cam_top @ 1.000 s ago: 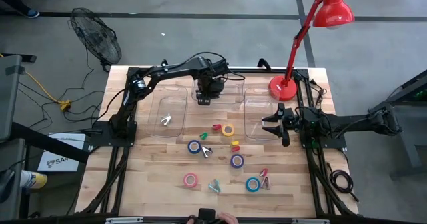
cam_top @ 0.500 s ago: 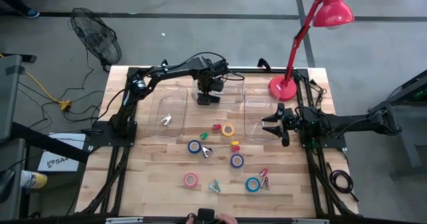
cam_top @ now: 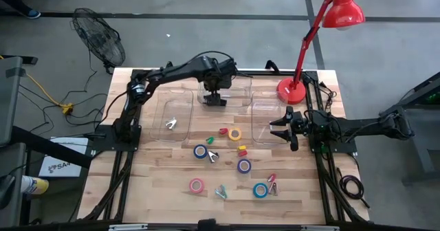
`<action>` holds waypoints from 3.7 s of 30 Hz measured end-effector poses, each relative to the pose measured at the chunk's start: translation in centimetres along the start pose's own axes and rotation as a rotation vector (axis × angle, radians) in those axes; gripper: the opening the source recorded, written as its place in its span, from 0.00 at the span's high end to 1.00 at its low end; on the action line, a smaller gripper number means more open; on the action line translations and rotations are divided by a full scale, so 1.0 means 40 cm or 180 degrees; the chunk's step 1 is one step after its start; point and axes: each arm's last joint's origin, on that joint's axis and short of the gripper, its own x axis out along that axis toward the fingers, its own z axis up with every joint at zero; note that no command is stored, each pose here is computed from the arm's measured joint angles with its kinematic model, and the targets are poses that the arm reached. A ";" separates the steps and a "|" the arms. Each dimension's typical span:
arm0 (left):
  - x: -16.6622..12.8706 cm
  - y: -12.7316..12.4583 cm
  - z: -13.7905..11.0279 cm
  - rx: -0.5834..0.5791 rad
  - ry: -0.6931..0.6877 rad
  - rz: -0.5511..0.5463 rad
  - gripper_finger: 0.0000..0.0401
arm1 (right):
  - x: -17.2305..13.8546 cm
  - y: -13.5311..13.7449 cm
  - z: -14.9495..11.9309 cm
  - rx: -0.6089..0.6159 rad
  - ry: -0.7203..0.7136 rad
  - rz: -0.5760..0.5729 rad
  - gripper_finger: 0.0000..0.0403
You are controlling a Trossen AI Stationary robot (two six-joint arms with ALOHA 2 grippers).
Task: Pick and place Stapler, Stapler remover, tape
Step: Put the green stapler into the top transparent bin
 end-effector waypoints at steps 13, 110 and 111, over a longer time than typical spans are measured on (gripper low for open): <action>-0.050 -0.190 -0.002 -0.0553 0.0364 -0.0254 0.31 | 0.000 0.000 0.000 0.0001 0.0001 0.0000 0.53; -0.076 -0.290 0.038 -0.1296 0.0123 0.0184 0.85 | 0.000 0.000 0.000 0.0001 0.0001 0.0000 0.53; -0.078 -0.271 0.040 -0.1305 0.0095 0.0220 0.85 | 0.000 0.000 0.000 0.0001 0.0002 -0.0001 0.53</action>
